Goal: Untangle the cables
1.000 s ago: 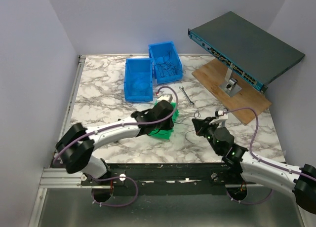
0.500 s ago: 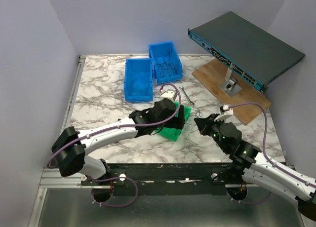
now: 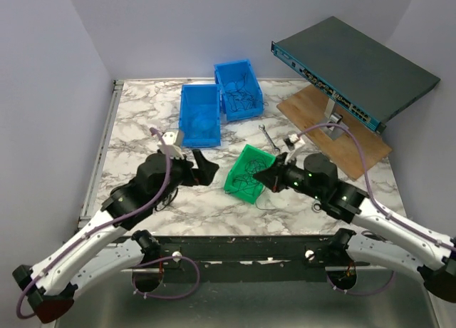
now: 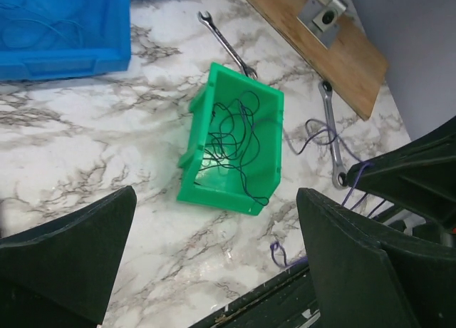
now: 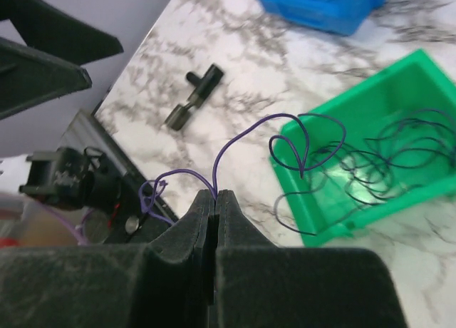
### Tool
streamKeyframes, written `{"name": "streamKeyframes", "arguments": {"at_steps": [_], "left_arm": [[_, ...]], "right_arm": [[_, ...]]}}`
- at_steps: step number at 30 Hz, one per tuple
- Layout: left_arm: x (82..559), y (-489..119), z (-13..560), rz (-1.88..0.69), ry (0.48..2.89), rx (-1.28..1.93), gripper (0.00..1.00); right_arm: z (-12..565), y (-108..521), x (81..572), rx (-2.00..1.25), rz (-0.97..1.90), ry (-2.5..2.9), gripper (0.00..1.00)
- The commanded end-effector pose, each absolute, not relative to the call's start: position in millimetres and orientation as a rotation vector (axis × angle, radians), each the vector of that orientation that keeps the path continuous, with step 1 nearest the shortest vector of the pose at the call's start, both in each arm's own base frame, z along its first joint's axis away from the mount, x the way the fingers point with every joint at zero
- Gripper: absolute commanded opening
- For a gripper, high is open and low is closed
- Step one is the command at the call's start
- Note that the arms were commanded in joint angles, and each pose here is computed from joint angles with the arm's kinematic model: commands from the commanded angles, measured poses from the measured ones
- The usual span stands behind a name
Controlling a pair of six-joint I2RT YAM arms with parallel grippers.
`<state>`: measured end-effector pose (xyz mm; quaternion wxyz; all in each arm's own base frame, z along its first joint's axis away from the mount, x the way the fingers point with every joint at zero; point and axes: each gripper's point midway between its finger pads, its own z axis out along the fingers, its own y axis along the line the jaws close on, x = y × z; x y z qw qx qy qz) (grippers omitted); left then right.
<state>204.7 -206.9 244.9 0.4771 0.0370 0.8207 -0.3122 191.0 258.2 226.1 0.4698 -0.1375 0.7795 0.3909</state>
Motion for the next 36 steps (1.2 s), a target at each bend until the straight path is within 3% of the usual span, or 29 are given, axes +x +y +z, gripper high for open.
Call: {"name": "streamKeyframes", "arguments": {"at_steps": [1, 6, 14, 25, 36], "left_arm": [[191, -174, 229, -0.723, 2.031, 0.072, 0.99], [186, -162, 217, -0.72, 2.036, 0.026, 0.98], [181, -159, 190, -0.691, 2.1, 0.042, 0.99], [181, -168, 178, -0.734, 2.119, 0.025, 0.99], [182, -165, 164, -0.701, 2.14, 0.029, 0.99]], "right_arm": [[241, 310, 167, -0.605, 1.202, 1.908, 0.01], [227, 323, 197, -0.444, 1.135, 2.015, 0.01], [159, 284, 235, -0.245, 0.684, 2.259, 0.01], [107, 254, 280, -0.246, 0.26, 2.384, 0.01], [67, 250, 325, -0.266, 0.062, 2.435, 0.01]]}}
